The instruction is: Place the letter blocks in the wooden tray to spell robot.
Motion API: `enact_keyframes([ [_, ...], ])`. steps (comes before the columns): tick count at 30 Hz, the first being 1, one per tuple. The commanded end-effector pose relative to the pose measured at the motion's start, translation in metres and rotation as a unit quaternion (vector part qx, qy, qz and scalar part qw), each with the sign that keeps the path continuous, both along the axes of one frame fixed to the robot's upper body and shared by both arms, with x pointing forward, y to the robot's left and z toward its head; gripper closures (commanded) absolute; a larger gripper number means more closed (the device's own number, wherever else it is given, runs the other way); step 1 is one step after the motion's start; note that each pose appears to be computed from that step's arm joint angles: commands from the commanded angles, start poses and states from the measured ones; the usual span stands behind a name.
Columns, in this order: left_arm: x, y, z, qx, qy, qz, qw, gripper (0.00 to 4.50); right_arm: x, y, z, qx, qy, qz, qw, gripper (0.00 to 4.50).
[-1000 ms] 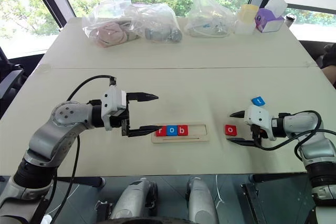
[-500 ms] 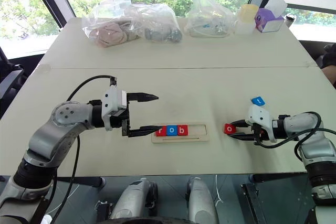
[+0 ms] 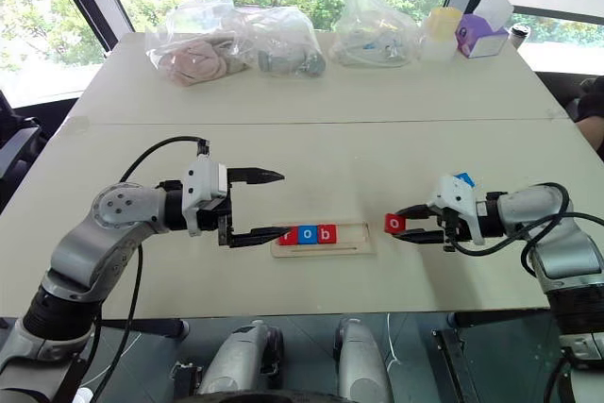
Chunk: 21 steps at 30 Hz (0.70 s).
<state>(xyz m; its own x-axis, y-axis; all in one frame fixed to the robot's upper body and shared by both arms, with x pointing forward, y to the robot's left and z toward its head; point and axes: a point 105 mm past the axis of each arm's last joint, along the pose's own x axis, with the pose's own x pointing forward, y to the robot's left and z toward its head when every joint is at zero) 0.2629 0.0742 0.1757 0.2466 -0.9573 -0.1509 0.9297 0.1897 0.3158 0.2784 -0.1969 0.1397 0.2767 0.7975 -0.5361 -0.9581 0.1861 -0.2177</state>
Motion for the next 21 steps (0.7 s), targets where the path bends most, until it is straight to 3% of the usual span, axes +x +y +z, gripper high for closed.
enact_keyframes([
  [1, -0.004, -0.002, 0.012, -0.011, -0.026, -0.01, 1.0, 0.0, -0.002, 0.02, -0.001, -0.012, -0.008, 0.03, 0.999, 3.36],
  [10, -0.004, 0.001, 0.011, -0.01, -0.024, 0.001, 1.0, 0.0, 0.006, 0.037, -0.026, -0.035, 0.006, 0.051, 0.998, 3.36],
  [21, -0.006, 0.0, 0.012, -0.012, -0.023, 0.008, 1.0, 0.0, 0.015, 0.047, -0.03, -0.039, 0.002, 0.064, 0.997, 3.36],
])
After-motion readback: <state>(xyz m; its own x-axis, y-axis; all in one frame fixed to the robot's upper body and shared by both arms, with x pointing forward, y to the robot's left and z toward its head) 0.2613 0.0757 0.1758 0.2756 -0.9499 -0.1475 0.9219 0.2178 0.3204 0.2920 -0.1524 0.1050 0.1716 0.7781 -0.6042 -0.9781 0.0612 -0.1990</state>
